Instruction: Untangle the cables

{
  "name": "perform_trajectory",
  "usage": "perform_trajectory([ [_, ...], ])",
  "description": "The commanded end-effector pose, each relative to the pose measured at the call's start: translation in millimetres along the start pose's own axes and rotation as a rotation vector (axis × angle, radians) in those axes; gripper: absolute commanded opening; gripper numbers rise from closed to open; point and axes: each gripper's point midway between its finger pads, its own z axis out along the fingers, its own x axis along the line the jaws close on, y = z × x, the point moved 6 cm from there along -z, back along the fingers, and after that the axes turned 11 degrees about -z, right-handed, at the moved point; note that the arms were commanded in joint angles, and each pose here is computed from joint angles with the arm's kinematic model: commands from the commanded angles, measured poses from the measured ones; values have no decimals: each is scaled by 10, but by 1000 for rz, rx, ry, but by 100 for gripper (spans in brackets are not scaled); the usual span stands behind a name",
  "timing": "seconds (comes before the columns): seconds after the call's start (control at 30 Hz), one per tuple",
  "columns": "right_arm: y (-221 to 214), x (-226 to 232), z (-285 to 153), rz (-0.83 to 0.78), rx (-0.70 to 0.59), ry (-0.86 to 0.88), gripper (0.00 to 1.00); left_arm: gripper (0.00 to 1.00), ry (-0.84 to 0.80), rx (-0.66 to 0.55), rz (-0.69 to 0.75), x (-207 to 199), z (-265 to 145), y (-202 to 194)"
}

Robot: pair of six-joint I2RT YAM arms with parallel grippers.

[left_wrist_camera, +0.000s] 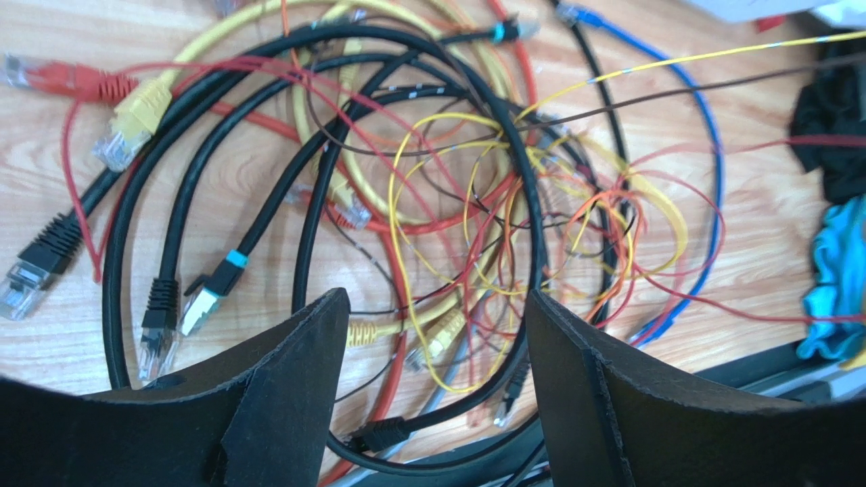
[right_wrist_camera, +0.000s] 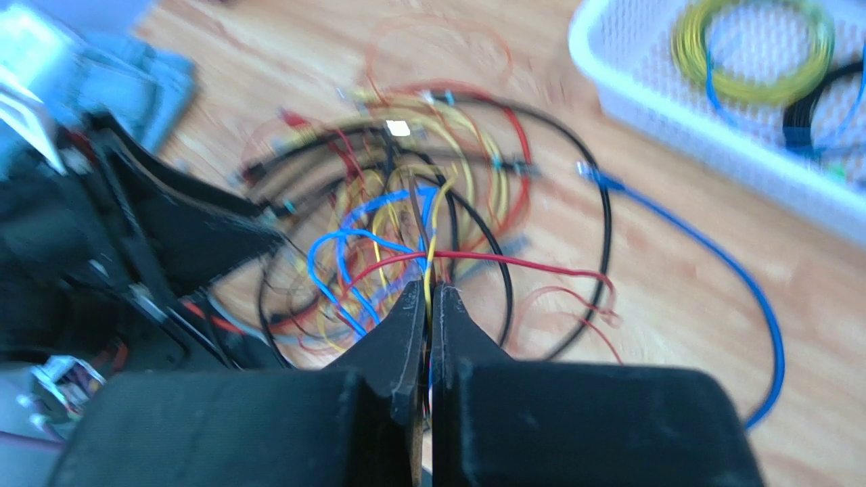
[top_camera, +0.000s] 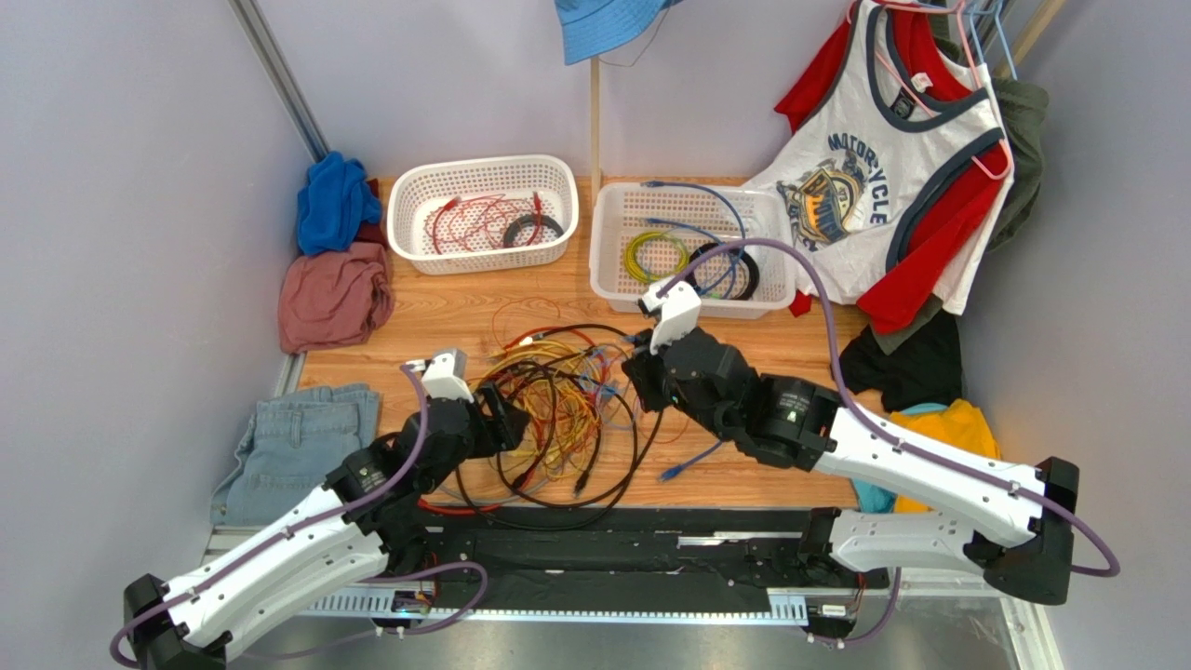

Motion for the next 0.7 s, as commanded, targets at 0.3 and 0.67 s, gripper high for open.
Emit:
perform_trajectory([
  [0.3, 244, 502, 425, -67, 73, 177, 0, 72, -477, -193, -32, -434, -563, 383],
  [0.67, 307, 519, 240, -4, 28, 245, 0, 70, -719, -138, 23, -696, -585, 263],
])
